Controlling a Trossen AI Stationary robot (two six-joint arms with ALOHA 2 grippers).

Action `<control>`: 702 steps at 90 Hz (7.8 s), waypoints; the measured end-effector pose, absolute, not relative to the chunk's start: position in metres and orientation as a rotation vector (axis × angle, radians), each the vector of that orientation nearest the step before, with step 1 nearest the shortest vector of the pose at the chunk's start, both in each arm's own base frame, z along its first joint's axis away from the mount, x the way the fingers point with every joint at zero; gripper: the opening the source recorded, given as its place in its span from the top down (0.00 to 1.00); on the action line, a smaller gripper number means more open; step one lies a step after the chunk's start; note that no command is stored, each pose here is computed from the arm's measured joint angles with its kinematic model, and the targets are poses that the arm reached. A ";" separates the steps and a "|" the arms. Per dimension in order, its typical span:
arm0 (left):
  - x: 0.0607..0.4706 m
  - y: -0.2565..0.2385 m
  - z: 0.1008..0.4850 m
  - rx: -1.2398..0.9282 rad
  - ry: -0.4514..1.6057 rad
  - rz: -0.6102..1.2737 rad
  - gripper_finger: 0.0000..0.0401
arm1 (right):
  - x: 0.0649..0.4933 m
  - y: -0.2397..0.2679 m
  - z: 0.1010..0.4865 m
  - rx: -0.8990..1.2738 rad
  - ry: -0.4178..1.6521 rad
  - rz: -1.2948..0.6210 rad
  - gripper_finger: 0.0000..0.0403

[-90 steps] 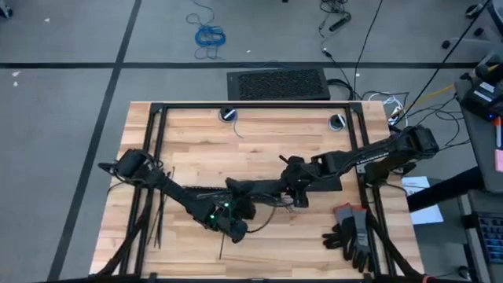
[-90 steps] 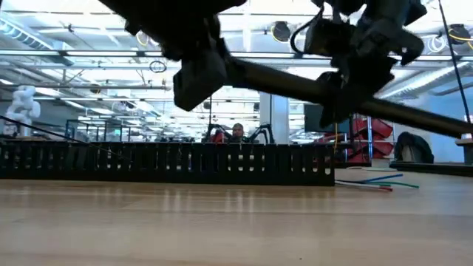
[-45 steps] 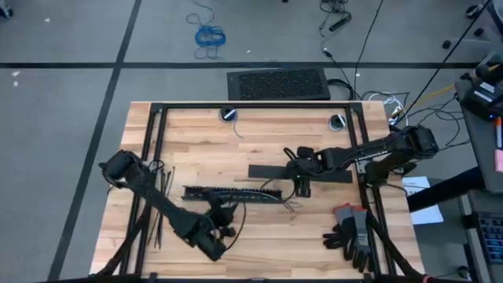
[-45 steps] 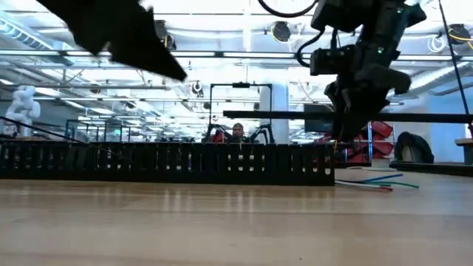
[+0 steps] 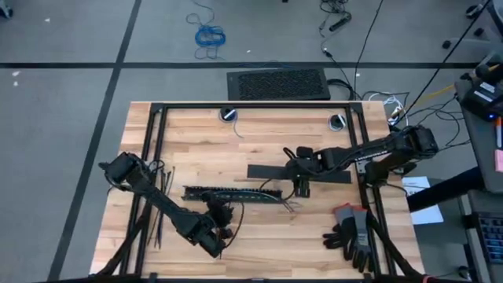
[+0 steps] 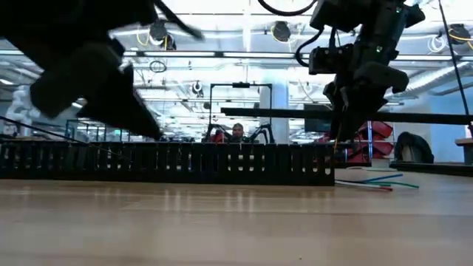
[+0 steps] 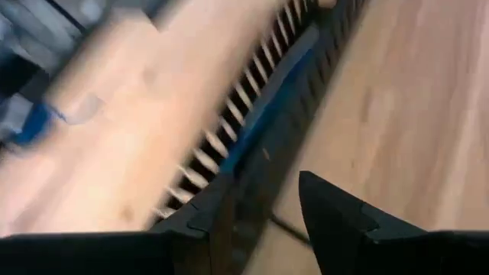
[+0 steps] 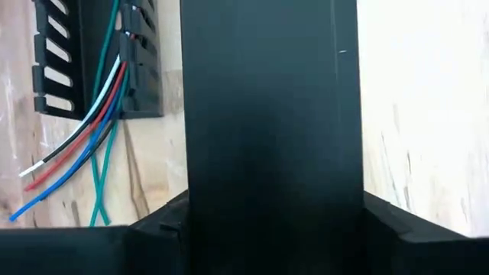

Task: Ziptie cables
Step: Close the cable duct

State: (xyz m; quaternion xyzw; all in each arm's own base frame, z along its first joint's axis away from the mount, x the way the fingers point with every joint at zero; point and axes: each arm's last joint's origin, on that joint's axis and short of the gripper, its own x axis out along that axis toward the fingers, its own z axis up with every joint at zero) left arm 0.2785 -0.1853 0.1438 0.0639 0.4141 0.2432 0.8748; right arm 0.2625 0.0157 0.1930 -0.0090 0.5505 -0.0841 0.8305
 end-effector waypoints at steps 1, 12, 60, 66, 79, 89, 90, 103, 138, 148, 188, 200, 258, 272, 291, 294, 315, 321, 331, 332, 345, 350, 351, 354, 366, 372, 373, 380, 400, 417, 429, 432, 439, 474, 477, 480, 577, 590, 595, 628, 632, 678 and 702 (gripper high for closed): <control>0.279 -0.185 0.144 0.128 0.880 0.498 0.64 | 0.263 0.016 0.193 -0.019 1.168 -0.178 0.49; 0.286 -0.180 0.146 0.063 0.990 0.412 0.64 | 0.262 0.016 0.193 -0.011 1.171 -0.182 0.49; 0.229 -0.140 0.189 -0.200 0.877 0.461 0.64 | 0.261 0.030 0.193 -0.033 1.170 -0.141 0.49; 0.218 -0.137 0.185 -0.232 0.876 0.449 0.64 | 0.261 0.032 0.193 -0.035 1.169 -0.143 0.49; 0.213 -0.135 0.183 -0.233 0.857 0.448 0.64 | 0.261 0.033 0.193 -0.035 1.167 -0.140 0.49; 0.219 -0.137 0.186 -0.264 0.776 0.449 0.64 | 0.261 0.033 0.194 -0.034 1.160 -0.139 0.48; 0.220 -0.138 0.186 -0.265 0.768 0.446 0.64 | 0.261 0.033 0.194 -0.033 1.158 -0.140 0.48; 0.225 -0.142 0.190 -0.210 0.727 0.372 0.64 | 0.263 0.031 0.194 -0.019 1.146 -0.150 0.48; 0.240 -0.148 0.184 -0.237 0.717 0.278 0.64 | 0.264 0.032 0.195 -0.007 1.133 -0.154 0.48; 0.248 -0.152 0.176 -0.239 0.711 0.259 0.64 | 0.265 0.032 0.195 -0.005 1.123 -0.153 0.48; 0.256 -0.167 0.186 -0.233 0.698 0.165 0.64 | 0.265 0.032 0.195 0.021 1.118 -0.166 0.48; 0.257 -0.167 0.182 -0.234 0.729 0.146 0.64 | 0.265 0.032 0.195 0.036 1.113 -0.176 0.48; 0.262 -0.153 0.179 -0.255 0.798 0.163 0.64 | 0.266 0.032 0.196 0.143 1.089 -0.231 0.48; 0.259 -0.156 0.174 -0.270 0.826 0.181 0.64 | 0.266 0.036 0.196 0.138 1.087 -0.221 0.48; 0.256 -0.163 0.177 -0.337 0.822 0.163 0.64 | 0.266 0.038 0.196 0.130 1.086 -0.218 0.48; 0.257 -0.164 0.178 -0.354 0.821 0.158 0.64 | 0.266 0.038 0.196 0.129 1.086 -0.217 0.48; 0.261 -0.174 0.194 -0.384 0.788 0.123 0.64 | 0.266 0.037 0.196 0.119 1.087 -0.213 0.48; 0.261 -0.174 0.193 -0.376 0.794 0.125 0.64 | 0.266 0.037 0.196 0.119 1.087 -0.212 0.48; 0.257 -0.171 0.189 -0.341 0.839 0.157 0.64 | 0.266 0.037 0.196 0.119 1.087 -0.212 0.48; 0.256 -0.170 0.189 -0.339 0.842 0.162 0.64 | 0.266 0.037 0.196 0.119 1.087 -0.212 0.48; 0.256 -0.169 0.187 -0.339 0.846 0.195 0.64 | 0.266 0.037 0.196 0.119 1.088 -0.213 0.48; 0.256 -0.169 0.188 -0.347 0.848 0.185 0.64 | 0.266 0.037 0.196 0.119 1.088 -0.213 0.48; 0.256 -0.169 0.188 -0.347 0.849 0.184 0.64 | 0.266 0.037 0.196 0.119 1.088 -0.213 0.48; 0.256 -0.169 0.187 -0.347 0.853 0.182 0.64 | 0.266 0.037 0.196 0.119 1.088 -0.213 0.48; 0.256 -0.169 0.187 -0.349 0.854 0.179 0.64 | 0.266 0.037 0.196 0.119 1.088 -0.213 0.48; 0.257 -0.170 0.188 -0.354 0.849 0.176 0.64 | 0.266 0.037 0.196 0.118 1.088 -0.212 0.48; 0.257 -0.170 0.187 -0.356 0.847 0.175 0.64 | 0.266 0.037 0.196 0.118 1.088 -0.212 0.48; 0.261 -0.173 0.186 -0.369 0.824 0.160 0.64 | 0.266 0.037 0.196 0.112 1.088 -0.208 0.48; 0.265 -0.173 0.171 -0.319 0.865 0.172 0.64 | 0.266 0.037 0.196 0.104 1.089 -0.204 0.48; 0.261 -0.159 0.167 -0.231 0.929 0.267 0.64 | 0.266 0.037 0.196 0.108 1.091 -0.198 0.48; 0.262 -0.151 0.168 -0.189 0.938 0.292 0.64 | 0.266 0.037 0.196 0.110 1.093 -0.196 0.48; 0.262 -0.150 0.168 -0.183 0.947 0.296 0.64 | 0.266 0.037 0.196 0.111 1.093 -0.195 0.48; 0.261 -0.147 0.167 -0.155 0.967 0.298 0.64 | 0.266 0.037 0.196 0.118 1.095 -0.186 0.48; 0.255 -0.143 0.174 -0.056 1.079 0.350 0.64 | 0.266 0.038 0.196 0.124 1.097 -0.180 0.48; 0.255 -0.144 0.178 -0.035 1.082 0.353 0.64 | 0.266 0.038 0.196 0.125 1.097 -0.180 0.48; 0.255 -0.145 0.182 -0.009 1.085 0.351 0.64 | 0.266 0.038 0.196 0.130 1.097 -0.183 0.48; 0.251 -0.121 0.156 0.004 1.282 0.357 0.52 | 0.266 0.038 0.195 0.152 1.102 -0.171 0.48; 0.246 -0.115 0.149 0.033 1.288 0.408 0.56 | 0.266 0.038 0.195 0.146 1.102 -0.167 0.48; 0.245 -0.113 0.147 0.033 1.292 0.412 0.60 | 0.266 0.038 0.195 0.145 1.102 -0.167 0.48; 0.242 -0.101 0.133 0.039 1.305 0.394 0.86 | 0.266 0.038 0.196 0.124 1.101 -0.159 0.48; 0.242 -0.100 0.133 0.064 1.314 0.380 0.90 | 0.266 0.038 0.196 0.124 1.100 -0.158 0.48; 0.245 -0.078 0.134 0.622 1.415 0.139 0.98 | 0.265 0.038 0.195 0.133 1.114 -0.168 0.48; 0.258 -0.049 0.132 0.327 1.442 0.131 0.94 | 0.255 0.037 0.191 0.147 1.215 -0.212 0.48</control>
